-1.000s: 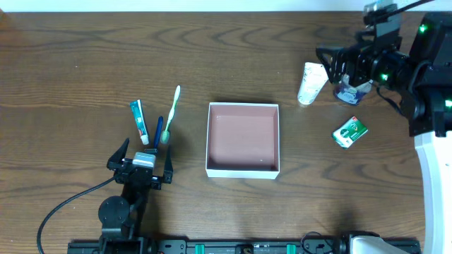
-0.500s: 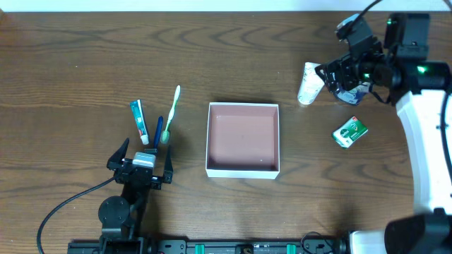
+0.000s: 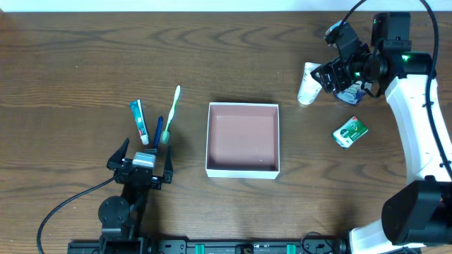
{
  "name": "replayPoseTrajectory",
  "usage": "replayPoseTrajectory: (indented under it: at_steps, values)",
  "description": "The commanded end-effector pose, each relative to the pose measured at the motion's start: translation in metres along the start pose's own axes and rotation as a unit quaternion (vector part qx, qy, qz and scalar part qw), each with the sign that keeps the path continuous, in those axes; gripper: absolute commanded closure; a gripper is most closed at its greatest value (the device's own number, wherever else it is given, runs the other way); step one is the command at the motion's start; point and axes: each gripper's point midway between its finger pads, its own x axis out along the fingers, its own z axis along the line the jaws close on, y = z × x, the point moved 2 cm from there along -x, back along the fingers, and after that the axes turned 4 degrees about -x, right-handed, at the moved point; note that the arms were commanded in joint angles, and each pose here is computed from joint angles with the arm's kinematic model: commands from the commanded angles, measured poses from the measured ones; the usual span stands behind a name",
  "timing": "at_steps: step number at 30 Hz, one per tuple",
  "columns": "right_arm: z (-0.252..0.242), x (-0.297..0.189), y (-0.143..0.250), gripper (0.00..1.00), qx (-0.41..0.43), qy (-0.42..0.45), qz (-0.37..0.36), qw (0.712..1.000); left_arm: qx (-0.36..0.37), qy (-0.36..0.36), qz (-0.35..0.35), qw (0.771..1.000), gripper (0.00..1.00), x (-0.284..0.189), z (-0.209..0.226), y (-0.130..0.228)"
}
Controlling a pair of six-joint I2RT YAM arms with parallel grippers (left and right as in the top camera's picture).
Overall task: Pack container
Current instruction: 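Reach right gripper to the white Pantene tube and grasp it, then carry the Pantene tube into the box and stand it upright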
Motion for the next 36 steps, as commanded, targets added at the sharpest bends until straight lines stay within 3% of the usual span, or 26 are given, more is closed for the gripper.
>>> replayPoseTrajectory:
  at_steps: [1,18,21,23,24,36]
  values:
    - [0.002,-0.001,-0.006,0.21,-0.011,-0.008,-0.009,1.000,0.000,0.004,0.021,1.000,0.02,0.001,-0.002,0.015]
    - [0.006,0.028,0.005,0.57,0.006,-0.054,0.005,0.999,0.000,0.004,0.021,1.000,0.02,0.001,-0.002,0.015]
    - [0.005,0.033,0.007,0.74,0.009,-0.057,0.010,0.998,0.000,0.004,0.021,1.000,0.02,0.001,-0.002,0.015]
    - [0.005,0.034,0.008,0.96,0.010,-0.057,0.012,0.998,0.000,0.004,0.021,1.000,0.02,0.001,-0.002,0.015]
    - [0.005,0.034,0.009,0.99,0.012,-0.056,0.013,0.998,0.000,0.004,0.021,1.000,0.02,0.001,-0.002,0.015]
    - [-0.020,0.002,-0.004,0.99,0.175,0.070,0.005,0.982,0.000,0.004,0.021,1.000,0.02,0.001,-0.002,0.015]
